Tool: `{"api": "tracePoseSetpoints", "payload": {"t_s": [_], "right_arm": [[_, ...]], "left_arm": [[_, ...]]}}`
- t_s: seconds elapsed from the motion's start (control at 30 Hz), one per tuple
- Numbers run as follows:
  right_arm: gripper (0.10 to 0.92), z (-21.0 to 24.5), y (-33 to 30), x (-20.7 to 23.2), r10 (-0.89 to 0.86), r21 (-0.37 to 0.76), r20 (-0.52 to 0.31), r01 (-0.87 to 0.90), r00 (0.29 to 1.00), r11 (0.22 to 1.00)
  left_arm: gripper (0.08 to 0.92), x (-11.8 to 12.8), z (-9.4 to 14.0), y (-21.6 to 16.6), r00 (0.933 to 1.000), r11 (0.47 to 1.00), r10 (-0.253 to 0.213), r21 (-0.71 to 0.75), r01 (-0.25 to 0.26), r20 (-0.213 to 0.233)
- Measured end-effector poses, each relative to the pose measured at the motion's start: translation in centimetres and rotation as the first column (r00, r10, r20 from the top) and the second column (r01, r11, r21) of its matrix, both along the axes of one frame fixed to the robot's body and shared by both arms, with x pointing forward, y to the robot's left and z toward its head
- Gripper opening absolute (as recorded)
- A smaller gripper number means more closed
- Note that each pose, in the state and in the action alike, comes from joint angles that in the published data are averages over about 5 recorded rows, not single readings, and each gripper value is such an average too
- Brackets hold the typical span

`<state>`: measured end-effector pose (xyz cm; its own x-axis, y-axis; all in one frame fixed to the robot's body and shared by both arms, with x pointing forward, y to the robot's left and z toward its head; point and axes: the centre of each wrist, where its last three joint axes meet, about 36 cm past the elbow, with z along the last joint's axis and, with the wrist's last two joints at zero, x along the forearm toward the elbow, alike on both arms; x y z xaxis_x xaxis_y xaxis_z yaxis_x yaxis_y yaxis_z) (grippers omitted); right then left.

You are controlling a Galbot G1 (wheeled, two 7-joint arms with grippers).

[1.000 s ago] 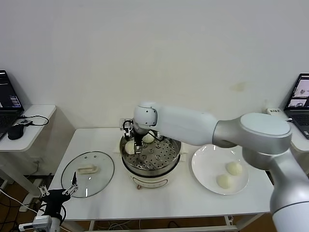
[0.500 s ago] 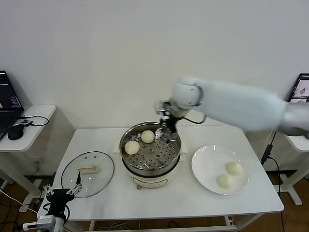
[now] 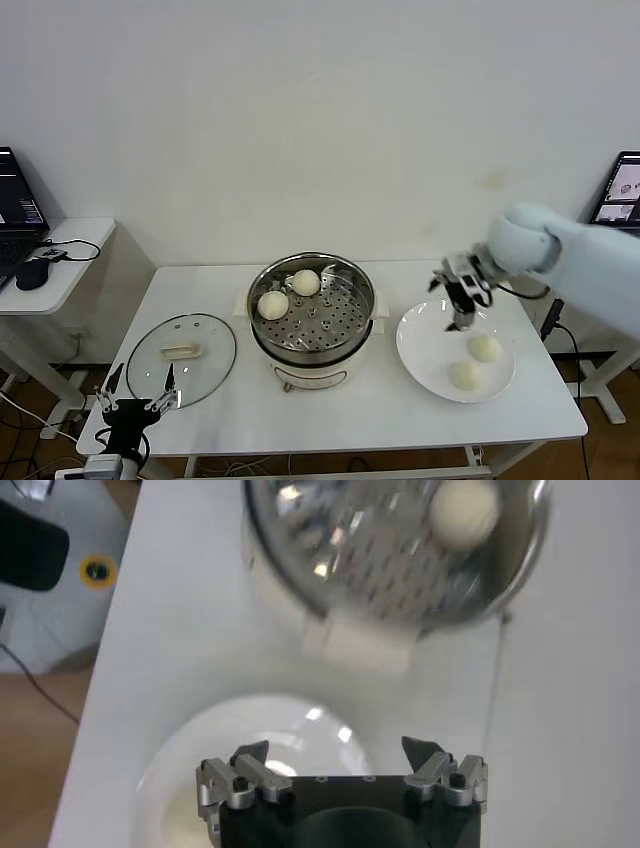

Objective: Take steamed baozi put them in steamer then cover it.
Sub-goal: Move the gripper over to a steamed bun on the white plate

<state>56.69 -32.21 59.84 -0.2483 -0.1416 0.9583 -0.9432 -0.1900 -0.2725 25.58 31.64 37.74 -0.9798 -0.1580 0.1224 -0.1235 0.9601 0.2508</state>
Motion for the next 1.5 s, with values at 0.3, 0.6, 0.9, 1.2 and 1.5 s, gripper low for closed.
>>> {"api": "tracePoseSetpoints", "payload": {"t_s": [0.3,0.6,0.9,1.2,1.5], "right_arm": [[0.823,-6.0,-3.2,-2.1,-0.037,-0.042,-0.038,0.035,0.999,0.999],[0.823,-9.9,-4.8,-2.7,-0.070,-0.070,-0.061,0.066,0.996,0.995],[0.811,-12.9,-5.1,-2.4,-0.098,-0.083,-0.081,0.091,0.992,0.992],[0.681,-14.2,-4.5,-1.6,-0.122,-0.074,-0.089,0.116,0.989,0.990],[0.497,-14.3,-4.4,-1.0,-0.139,-0.067,-0.100,0.133,0.985,0.989]], "left_arm": [[0.823,-0.3,-0.3,0.0,0.9999,1.000,0.006,0.005,-0.006,-0.012],[0.823,-0.4,-0.6,0.4,0.9997,1.000,0.016,0.009,-0.016,-0.017],[0.823,-0.3,-0.8,0.7,0.9995,1.000,0.022,0.010,-0.022,-0.022],[0.823,-0.2,-1.0,1.0,0.9993,1.000,0.028,0.013,-0.028,-0.023],[0.823,-0.3,-0.9,1.1,0.9993,0.999,0.032,0.014,-0.032,-0.021]]}}
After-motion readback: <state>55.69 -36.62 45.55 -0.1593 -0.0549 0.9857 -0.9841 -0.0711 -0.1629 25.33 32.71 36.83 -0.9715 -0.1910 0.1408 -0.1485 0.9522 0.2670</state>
